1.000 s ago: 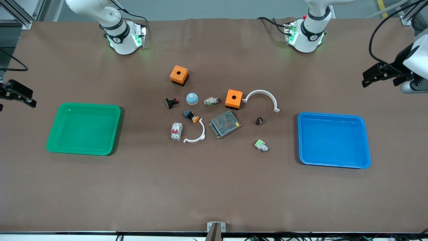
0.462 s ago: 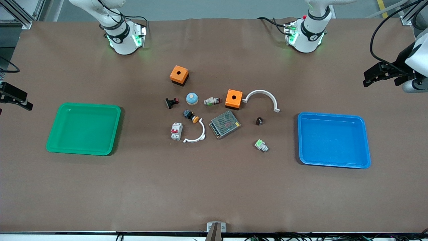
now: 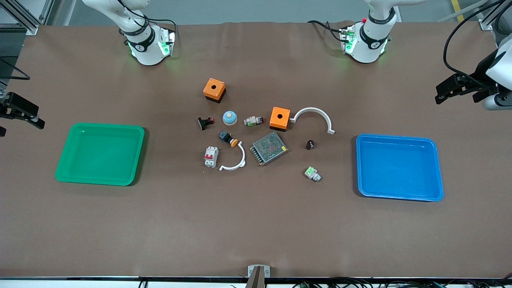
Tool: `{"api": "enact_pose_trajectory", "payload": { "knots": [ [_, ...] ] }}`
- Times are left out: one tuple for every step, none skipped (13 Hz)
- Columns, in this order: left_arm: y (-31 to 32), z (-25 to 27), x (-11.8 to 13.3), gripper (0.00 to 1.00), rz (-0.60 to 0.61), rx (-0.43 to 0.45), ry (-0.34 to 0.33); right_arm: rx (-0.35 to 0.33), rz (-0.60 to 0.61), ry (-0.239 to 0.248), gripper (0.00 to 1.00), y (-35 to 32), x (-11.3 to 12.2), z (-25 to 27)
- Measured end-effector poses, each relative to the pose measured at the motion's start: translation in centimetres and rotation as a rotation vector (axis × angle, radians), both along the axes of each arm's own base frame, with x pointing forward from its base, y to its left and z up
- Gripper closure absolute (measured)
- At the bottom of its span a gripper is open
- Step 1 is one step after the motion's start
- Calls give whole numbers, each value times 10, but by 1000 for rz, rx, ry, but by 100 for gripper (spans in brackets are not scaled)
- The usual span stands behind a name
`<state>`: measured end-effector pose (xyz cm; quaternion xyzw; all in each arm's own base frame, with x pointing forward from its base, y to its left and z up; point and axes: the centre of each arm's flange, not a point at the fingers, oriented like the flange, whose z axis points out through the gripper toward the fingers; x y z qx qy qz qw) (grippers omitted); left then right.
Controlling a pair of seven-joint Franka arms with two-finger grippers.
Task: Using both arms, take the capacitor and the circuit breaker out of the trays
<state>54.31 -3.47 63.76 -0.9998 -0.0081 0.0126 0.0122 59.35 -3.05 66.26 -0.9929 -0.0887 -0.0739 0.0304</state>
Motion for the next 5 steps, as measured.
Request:
{"api": "enact_pose_trajectory", "payload": {
  "knots": [
    [0, 0, 0, 0, -1, 0, 0, -2, 1, -6, 0, 0, -2, 4],
    [-1, 0, 0, 0, -1, 0, 0, -3, 0, -11, 0, 0, -4, 7],
    [-1, 0, 0, 0, -2, 0, 0, -4, -1, -12, 0, -1, -8, 9],
    [-1, 0, 0, 0, -2, 0, 0, -12, -3, -7, 0, -2, -13, 10],
    [-1, 0, 0, 0, -2, 0, 0, -32, -4, 1, 0, -4, -18, 11]
  ]
}}
